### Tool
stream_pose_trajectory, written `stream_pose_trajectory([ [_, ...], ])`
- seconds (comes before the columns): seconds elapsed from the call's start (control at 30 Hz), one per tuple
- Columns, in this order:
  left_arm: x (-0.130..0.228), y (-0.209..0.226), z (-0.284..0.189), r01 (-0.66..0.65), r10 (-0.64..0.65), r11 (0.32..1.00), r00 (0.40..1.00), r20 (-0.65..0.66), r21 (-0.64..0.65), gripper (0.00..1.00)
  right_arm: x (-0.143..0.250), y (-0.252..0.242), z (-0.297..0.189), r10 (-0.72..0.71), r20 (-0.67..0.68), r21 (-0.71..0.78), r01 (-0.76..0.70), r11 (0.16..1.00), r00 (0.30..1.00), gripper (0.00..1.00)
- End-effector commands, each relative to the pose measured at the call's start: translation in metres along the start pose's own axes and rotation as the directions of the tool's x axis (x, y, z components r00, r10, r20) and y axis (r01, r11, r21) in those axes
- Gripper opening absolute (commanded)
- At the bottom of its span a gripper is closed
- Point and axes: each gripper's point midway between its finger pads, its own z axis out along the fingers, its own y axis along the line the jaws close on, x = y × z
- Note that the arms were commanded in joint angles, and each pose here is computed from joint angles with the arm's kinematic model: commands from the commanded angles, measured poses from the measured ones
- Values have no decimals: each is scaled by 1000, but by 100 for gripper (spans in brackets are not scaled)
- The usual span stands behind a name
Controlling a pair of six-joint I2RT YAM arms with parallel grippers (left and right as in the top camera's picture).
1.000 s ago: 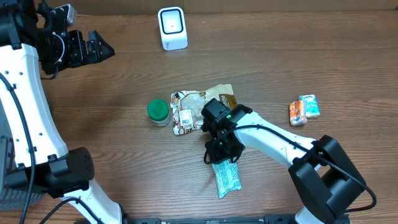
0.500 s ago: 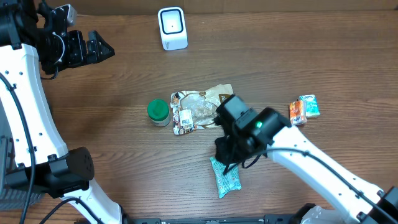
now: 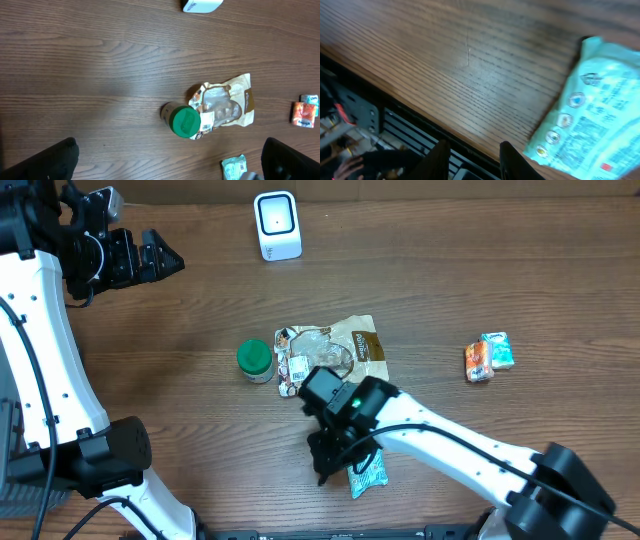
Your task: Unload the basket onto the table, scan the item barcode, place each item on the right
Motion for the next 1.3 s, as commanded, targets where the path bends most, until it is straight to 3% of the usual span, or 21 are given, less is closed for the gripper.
stream_pose_trajectory([
  [0.0,0,-3,-4,-30,30,1000,1000,10,-5,100,11,4,17,-39,-63,12,40,999,997,30],
  [0.43,0,-3,-4,-30,30,1000,1000,10,-4,100,50,-46,58,45,-208,158,-12,987,977,30],
  [0.9,0,-3,-4,-30,30,1000,1000,10,-4,99,23,-133,32,277,-54,381,-237,894,959,29],
  [1.13,0,-3,-4,-30,30,1000,1000,10,-5,99,1,-131,19,238,-33,255,-222,941,971,25],
  [1.27,0,-3,-4,-30,30,1000,1000,10,-4,100,-19,-125,-16,222,71,206,-232,951,972,26],
])
